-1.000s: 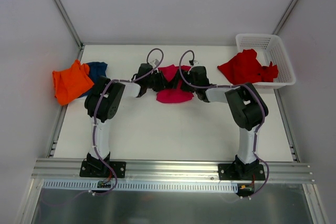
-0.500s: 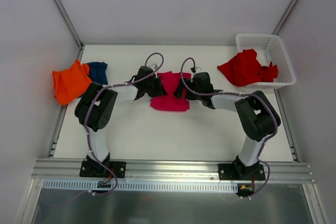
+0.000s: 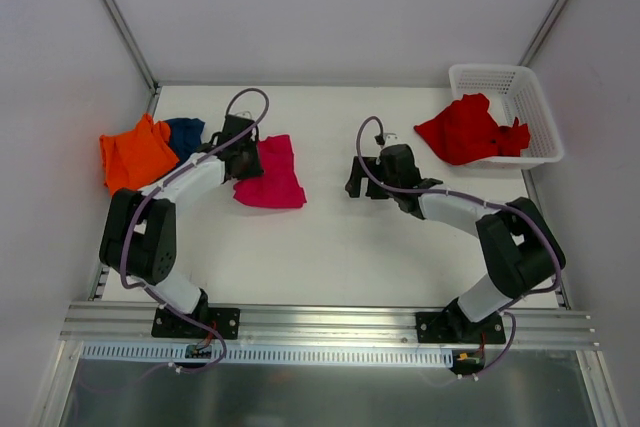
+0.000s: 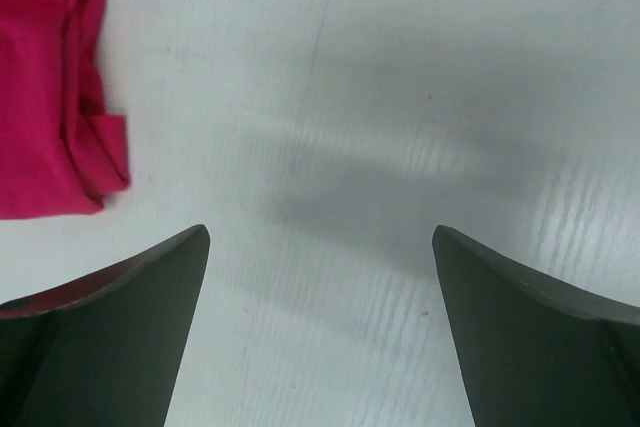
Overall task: Fold and stack the t-shirts
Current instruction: Neatly place the folded tshirt to the corner
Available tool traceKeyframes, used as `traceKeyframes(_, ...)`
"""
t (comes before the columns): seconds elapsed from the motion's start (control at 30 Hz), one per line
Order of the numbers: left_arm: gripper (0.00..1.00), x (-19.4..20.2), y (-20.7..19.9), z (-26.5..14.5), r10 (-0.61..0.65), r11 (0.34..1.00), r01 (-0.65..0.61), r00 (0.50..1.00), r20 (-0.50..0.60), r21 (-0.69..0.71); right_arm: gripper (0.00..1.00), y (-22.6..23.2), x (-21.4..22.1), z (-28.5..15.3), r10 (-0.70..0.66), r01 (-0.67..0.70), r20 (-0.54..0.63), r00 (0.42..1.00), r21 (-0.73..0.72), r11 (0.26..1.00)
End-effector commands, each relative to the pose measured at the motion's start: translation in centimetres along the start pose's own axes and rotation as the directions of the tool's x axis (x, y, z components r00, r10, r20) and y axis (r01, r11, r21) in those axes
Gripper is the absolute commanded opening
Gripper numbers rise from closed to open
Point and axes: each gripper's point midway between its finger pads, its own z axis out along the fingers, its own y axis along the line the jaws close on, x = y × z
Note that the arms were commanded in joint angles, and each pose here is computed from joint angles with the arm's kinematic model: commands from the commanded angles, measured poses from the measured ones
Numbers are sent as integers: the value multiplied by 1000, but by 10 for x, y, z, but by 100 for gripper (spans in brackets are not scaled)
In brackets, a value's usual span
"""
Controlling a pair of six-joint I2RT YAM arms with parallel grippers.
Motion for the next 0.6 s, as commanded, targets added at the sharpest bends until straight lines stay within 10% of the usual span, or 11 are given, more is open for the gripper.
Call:
traceKeyframes(0.0,0,-24,32,-33,42,992,-37,998,43,-117,100,1,-4,-16,-31,31,32,999,-1,1000)
traceKeyframes(0.57,0,-129,47,-80,1,994,8,996,91,-106,100,-1,3,-29,-35,35,43,998,-11,999)
